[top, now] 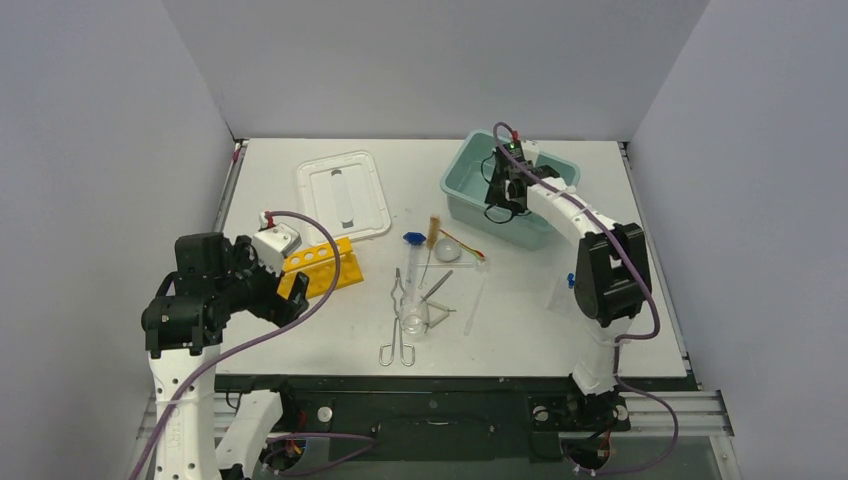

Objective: Organize the chemistry lab equipment
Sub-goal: Place the chemistry item in the storage box, then pick up the chemistry item at the center of the board, then place the chemistry item in the storage box.

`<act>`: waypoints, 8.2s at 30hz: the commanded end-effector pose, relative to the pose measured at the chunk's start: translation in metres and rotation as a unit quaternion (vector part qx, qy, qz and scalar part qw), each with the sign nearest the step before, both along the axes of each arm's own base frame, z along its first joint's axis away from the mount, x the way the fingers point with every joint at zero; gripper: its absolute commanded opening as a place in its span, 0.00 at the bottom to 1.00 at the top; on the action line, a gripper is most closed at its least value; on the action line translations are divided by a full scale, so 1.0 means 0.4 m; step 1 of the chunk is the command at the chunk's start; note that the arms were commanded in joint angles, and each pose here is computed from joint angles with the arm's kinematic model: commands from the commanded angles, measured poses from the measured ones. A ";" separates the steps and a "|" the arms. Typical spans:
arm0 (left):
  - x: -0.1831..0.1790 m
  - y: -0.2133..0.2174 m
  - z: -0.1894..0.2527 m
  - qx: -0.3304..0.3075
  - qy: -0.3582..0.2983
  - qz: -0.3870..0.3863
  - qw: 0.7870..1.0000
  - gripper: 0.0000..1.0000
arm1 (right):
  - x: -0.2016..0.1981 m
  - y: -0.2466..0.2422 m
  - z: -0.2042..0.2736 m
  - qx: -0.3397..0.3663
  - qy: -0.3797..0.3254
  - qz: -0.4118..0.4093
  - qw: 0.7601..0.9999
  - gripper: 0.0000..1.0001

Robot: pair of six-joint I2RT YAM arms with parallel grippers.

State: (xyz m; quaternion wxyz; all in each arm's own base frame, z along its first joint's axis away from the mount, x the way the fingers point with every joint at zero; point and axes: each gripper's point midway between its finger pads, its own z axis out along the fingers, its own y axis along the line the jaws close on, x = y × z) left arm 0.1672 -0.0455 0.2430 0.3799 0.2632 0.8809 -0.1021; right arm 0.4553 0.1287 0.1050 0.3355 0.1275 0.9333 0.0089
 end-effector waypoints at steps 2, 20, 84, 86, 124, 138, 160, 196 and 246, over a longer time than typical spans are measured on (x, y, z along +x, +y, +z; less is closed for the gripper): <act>-0.008 0.000 0.012 0.003 -0.006 -0.004 1.000 0.97 | 0.045 0.016 -0.044 -0.002 0.031 0.013 0.999 0.39; -0.002 -0.009 0.021 -0.004 -0.007 -0.014 1.000 0.97 | -0.105 0.013 -0.135 0.008 0.112 0.038 0.993 0.25; 0.019 0.013 -0.029 0.006 0.021 0.014 1.000 0.97 | -0.316 0.666 -0.192 0.009 0.029 0.241 0.970 0.36; 0.022 0.015 -0.028 0.007 0.020 0.015 1.000 0.97 | -0.319 0.672 -0.196 0.013 0.031 0.241 0.970 0.30; 0.018 0.016 -0.011 0.010 0.009 0.015 1.000 0.97 | -0.229 0.669 0.330 0.141 -0.165 0.174 0.960 0.00; 0.013 0.014 -0.004 0.009 0.004 0.014 1.000 0.97 | -0.196 0.570 0.456 0.148 -0.204 0.149 0.956 0.00; 0.008 0.015 -0.006 0.010 0.004 0.014 1.000 0.97 | -0.010 -0.081 0.608 0.234 -0.274 -0.182 0.915 0.00; -0.002 0.022 -0.020 0.022 0.007 0.009 1.000 0.97 | -0.029 -0.166 0.275 0.200 -0.249 -0.463 0.827 0.00; -0.021 0.015 -0.019 0.018 0.013 0.002 1.000 0.97 | -0.137 -0.040 0.161 -0.010 -0.112 -0.100 0.989 0.36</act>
